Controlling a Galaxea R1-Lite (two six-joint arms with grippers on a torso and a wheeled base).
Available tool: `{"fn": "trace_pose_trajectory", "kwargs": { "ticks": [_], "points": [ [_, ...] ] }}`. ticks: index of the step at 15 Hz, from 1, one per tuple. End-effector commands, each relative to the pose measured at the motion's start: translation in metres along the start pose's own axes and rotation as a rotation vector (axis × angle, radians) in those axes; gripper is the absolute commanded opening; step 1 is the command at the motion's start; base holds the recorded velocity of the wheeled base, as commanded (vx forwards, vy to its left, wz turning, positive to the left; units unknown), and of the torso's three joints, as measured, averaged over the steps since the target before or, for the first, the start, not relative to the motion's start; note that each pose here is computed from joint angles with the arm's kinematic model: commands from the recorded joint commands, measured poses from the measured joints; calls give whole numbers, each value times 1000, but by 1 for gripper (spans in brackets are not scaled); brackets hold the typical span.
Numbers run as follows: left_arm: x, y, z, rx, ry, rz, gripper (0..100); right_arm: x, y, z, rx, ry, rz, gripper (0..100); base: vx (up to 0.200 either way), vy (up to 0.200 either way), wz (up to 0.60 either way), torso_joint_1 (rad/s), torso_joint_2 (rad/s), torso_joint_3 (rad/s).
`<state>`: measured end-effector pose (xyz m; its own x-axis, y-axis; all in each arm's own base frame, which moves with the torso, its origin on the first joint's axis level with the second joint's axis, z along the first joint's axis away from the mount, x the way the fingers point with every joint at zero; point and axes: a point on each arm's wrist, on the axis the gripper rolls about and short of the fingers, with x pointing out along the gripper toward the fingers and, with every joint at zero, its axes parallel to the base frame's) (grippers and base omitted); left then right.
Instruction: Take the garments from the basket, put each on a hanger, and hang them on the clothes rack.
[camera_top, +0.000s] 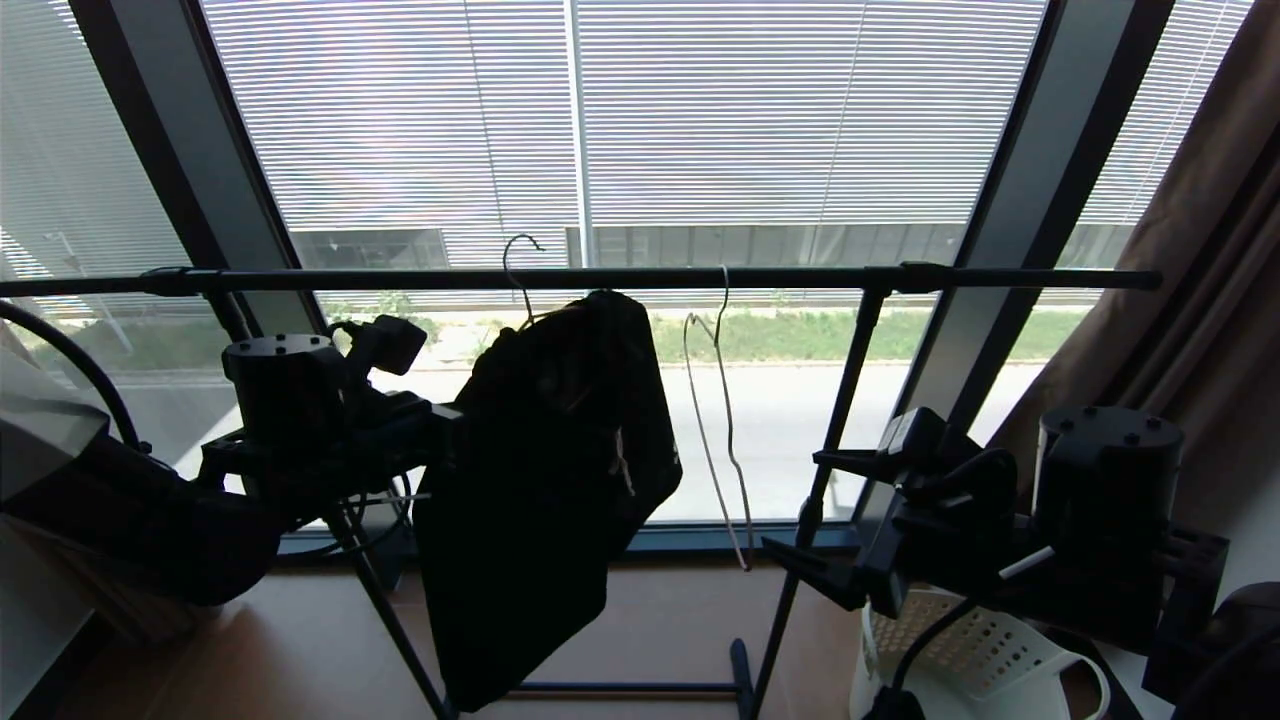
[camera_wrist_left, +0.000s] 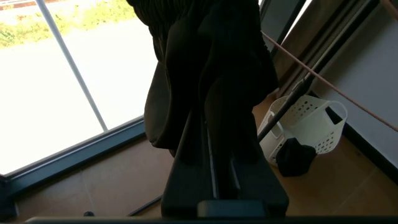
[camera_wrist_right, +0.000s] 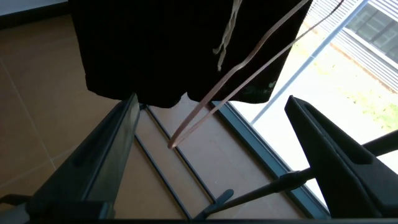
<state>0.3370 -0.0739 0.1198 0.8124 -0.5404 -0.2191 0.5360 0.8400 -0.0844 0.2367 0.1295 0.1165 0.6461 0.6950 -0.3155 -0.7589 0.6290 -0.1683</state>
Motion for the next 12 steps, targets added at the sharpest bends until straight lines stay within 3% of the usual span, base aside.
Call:
{"fn": "trace_pose_trajectory", "kwargs": {
  "ticks": [1,12],
  "points": [
    [12,-4,-7,-2,20,-12,0,-1,0,0,-2,-2,0,100,0,0,0,0,0,0],
    [19,-9,-11,0,30,-22,0,-1,0,1,-2,-4,-1,100,0,0,0,0,0,0]
  ]
}}
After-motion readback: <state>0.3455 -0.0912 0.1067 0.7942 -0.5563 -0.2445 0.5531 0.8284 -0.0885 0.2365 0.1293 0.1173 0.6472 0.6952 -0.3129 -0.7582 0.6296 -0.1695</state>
